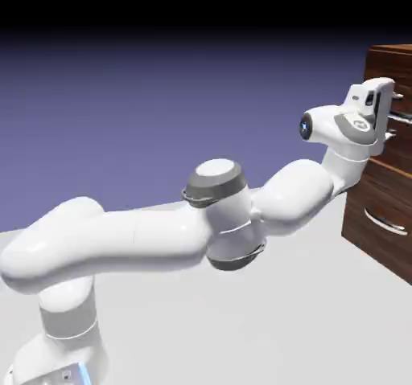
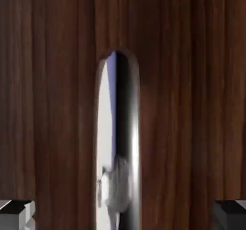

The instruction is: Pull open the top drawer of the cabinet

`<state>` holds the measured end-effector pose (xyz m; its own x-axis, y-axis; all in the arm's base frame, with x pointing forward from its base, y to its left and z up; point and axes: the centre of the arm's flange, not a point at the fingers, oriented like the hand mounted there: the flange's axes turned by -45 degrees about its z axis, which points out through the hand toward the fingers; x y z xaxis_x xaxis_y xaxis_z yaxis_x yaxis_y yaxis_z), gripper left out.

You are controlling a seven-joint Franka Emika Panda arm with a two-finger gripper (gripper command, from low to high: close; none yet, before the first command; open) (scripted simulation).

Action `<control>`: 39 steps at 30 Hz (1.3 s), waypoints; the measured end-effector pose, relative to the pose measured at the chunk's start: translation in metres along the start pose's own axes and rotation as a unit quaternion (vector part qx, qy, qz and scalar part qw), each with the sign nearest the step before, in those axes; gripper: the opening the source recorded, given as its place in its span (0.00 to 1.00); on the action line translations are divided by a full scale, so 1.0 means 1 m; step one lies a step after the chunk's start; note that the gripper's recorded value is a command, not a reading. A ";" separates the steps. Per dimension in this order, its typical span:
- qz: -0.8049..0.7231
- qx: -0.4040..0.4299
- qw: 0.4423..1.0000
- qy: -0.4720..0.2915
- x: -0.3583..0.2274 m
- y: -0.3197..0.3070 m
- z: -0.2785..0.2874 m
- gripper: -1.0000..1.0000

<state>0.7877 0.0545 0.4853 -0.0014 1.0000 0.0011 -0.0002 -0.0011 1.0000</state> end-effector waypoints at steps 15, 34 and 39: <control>0.000 0.001 1.000 0.000 0.000 -0.001 -0.044 0.00; 0.000 0.002 1.000 0.000 0.000 -0.002 -0.191 0.00; 0.000 0.002 1.000 0.000 0.000 -0.002 -0.242 0.00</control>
<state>0.5459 0.0546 0.4836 -0.0010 1.0000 0.0002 0.0031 -0.0002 1.0000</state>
